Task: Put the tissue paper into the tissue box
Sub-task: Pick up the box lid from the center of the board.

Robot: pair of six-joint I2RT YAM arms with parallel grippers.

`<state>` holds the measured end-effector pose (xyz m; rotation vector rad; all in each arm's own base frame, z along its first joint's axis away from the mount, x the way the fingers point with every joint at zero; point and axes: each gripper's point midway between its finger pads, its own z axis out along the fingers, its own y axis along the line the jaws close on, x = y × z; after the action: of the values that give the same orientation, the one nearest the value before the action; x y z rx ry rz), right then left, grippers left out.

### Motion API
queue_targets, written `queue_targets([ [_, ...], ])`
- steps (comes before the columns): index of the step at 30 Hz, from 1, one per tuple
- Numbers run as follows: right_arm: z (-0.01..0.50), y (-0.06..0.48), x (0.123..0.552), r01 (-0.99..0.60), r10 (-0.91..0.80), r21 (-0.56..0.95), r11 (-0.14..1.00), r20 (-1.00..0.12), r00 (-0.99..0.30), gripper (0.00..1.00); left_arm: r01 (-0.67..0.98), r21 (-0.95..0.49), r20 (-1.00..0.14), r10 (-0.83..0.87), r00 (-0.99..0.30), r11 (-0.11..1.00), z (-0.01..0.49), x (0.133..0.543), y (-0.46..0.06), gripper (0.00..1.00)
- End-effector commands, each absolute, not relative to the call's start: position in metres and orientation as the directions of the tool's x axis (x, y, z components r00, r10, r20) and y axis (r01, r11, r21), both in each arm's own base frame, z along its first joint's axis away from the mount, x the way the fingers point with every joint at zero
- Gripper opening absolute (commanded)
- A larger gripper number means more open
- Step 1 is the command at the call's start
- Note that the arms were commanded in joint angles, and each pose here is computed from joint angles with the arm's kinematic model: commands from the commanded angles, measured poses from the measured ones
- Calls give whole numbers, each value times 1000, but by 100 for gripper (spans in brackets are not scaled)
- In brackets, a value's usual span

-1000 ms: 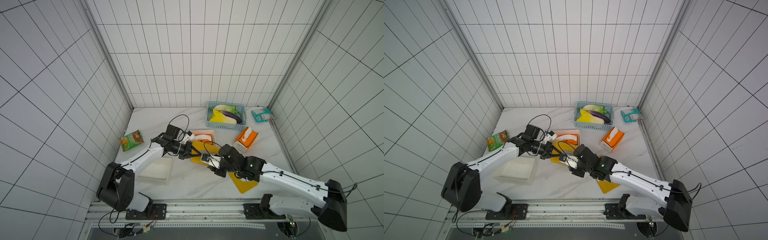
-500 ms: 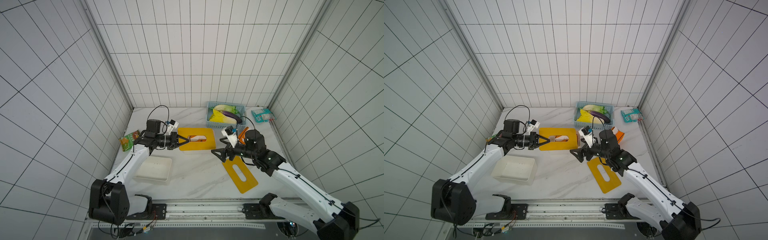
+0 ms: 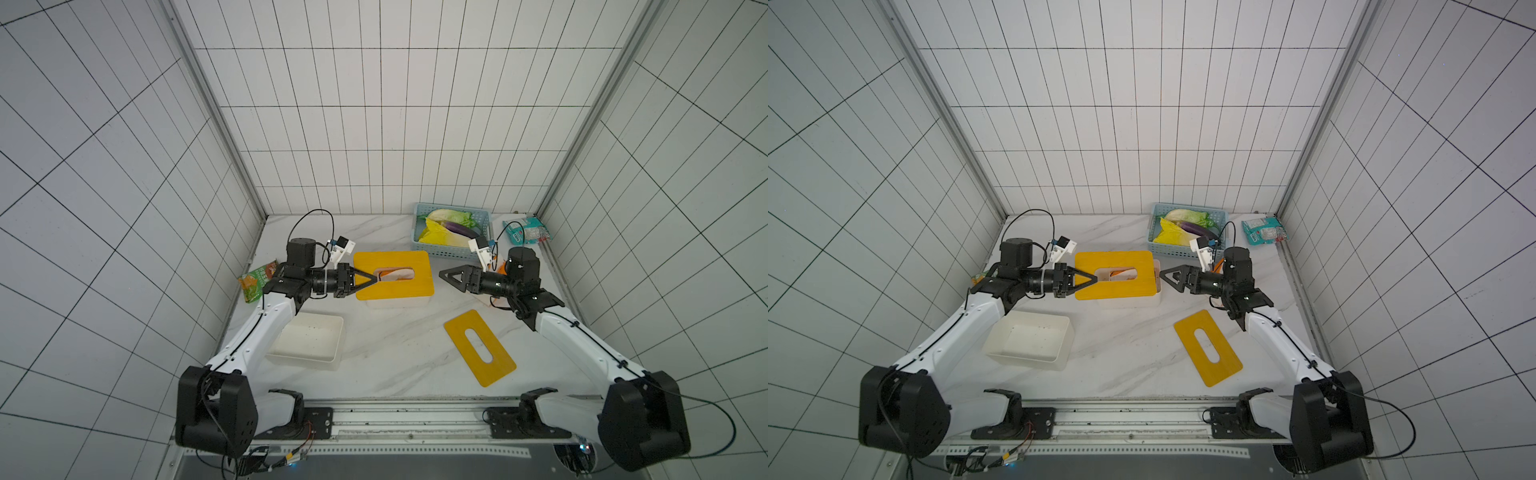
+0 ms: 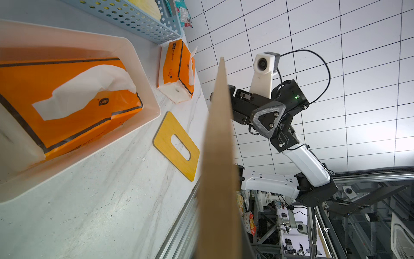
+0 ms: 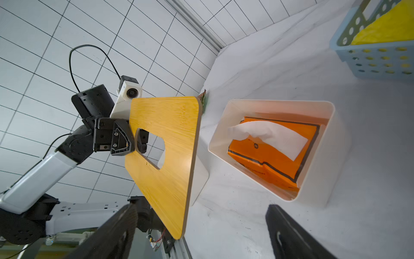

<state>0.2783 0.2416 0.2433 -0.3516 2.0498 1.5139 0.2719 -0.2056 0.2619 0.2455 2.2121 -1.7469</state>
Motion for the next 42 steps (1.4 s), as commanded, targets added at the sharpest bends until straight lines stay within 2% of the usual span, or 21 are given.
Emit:
queue_targets([
  [1, 259, 245, 285, -478, 175, 847, 231, -520, -836, 88, 397, -898, -411, -38, -911, 191, 278, 266, -208, 0],
  [4, 261, 249, 289, -426, 208, 889, 169, -455, -866, 82, 408, -896, -418, -27, -908, 176, 281, 263, -211, 0],
  [10, 271, 260, 289, -380, 203, 923, 56, -384, -901, 65, 416, -896, -420, 6, -908, 155, 283, 258, -221, 0],
  [15, 278, 270, 280, -364, 185, 931, -12, -356, -916, 59, 408, -899, -412, 10, -911, 156, 281, 259, -227, 0],
  [24, 277, 279, 263, -334, 149, 941, -56, -322, -935, 49, 377, -911, -384, -11, -923, 169, 276, 269, -229, 0],
  [31, 275, 279, 259, -316, 148, 947, -60, -305, -941, 37, 364, -916, -371, -10, -929, 169, 273, 270, -229, 0],
  [38, 277, 279, 260, -318, 148, 946, -65, -306, -940, 16, 352, -919, -359, -9, -933, 176, 267, 270, -230, 0],
  [40, 277, 279, 261, -317, 146, 946, -64, -306, -941, 9, 349, -919, -358, -15, -934, 184, 265, 273, -230, 9],
  [42, 275, 280, 262, -313, 143, 948, -59, -302, -943, 6, 351, -917, -362, -22, -932, 191, 266, 276, -230, 23],
])
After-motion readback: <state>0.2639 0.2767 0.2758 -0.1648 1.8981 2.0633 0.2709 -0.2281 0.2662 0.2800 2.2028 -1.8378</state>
